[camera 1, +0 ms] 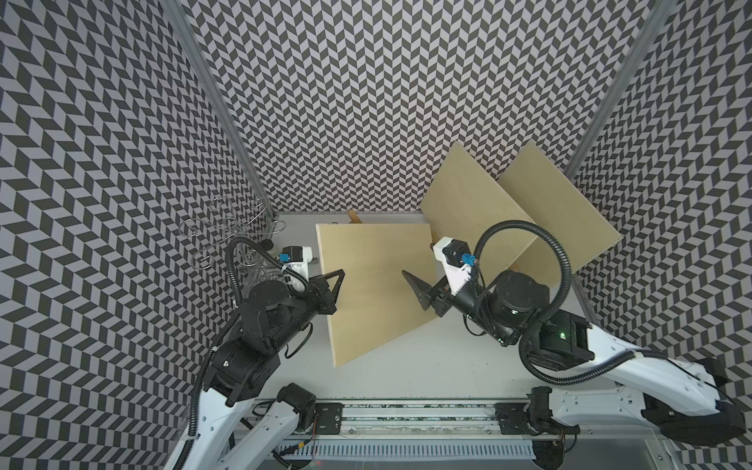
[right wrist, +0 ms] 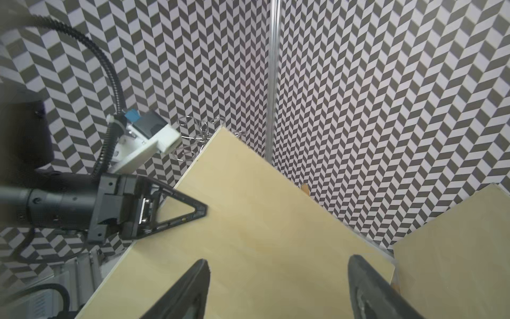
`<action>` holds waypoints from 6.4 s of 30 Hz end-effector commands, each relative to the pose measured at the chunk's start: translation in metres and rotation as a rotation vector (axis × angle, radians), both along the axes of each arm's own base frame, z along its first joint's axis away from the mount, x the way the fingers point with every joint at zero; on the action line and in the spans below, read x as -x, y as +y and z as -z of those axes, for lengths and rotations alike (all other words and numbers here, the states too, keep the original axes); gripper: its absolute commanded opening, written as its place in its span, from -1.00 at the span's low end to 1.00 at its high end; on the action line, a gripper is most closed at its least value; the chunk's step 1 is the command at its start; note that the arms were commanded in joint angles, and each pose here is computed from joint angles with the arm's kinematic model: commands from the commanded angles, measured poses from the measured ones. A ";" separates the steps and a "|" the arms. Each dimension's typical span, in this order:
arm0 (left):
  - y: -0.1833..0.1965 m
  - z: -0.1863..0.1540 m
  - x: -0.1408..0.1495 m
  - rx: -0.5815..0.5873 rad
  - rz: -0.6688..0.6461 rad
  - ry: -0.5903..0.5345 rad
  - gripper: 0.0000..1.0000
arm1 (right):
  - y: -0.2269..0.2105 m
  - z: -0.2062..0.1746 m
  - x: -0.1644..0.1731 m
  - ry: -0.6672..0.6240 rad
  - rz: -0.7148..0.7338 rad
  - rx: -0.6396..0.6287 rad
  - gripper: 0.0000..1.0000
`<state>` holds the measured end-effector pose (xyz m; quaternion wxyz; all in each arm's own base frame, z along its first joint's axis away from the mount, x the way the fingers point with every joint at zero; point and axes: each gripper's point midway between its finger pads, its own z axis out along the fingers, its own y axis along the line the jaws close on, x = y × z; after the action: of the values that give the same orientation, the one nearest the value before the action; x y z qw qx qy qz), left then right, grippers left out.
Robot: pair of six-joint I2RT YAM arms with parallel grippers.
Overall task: Assemble the easel
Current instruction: Place the drawing board on the easel, then move the drawing board to the center of the board.
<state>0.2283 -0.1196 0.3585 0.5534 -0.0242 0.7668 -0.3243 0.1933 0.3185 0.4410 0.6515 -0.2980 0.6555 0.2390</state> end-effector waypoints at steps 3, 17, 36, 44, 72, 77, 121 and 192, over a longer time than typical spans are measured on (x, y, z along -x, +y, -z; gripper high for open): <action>0.023 -0.083 -0.002 -0.005 -0.130 -0.457 -1.00 | -0.010 -0.020 -0.002 -0.005 0.002 -0.086 0.57; -0.001 -0.117 0.005 0.011 -0.023 -0.730 -1.00 | -0.008 0.007 -0.003 0.084 -0.018 -0.074 0.57; 0.021 -0.150 0.012 0.036 -0.184 -0.983 -1.00 | 0.002 0.027 -0.001 0.147 -0.051 -0.048 0.58; 0.034 -0.134 -0.002 0.018 -0.248 -0.960 -1.00 | 0.003 0.035 -0.002 0.161 -0.048 -0.029 0.58; 0.083 -0.017 -0.018 -0.139 -0.453 -0.851 -1.00 | 0.002 0.046 0.008 0.216 -0.094 -0.037 0.57; 0.112 0.025 -0.020 -0.089 -0.603 -0.733 -0.63 | 0.003 0.046 0.010 0.216 -0.104 -0.043 0.57; 0.186 0.084 0.014 0.025 -0.972 -0.242 0.99 | -0.039 0.076 -0.056 0.304 0.118 -0.187 0.65; -0.073 0.128 -0.044 -0.282 -0.081 -0.222 0.99 | -0.270 0.323 -0.092 0.761 0.887 -0.121 0.99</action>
<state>0.2669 -0.1898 0.1900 0.5889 0.0521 0.7834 -0.1915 0.2796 0.0566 0.1085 0.3908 0.1562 0.9028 0.0884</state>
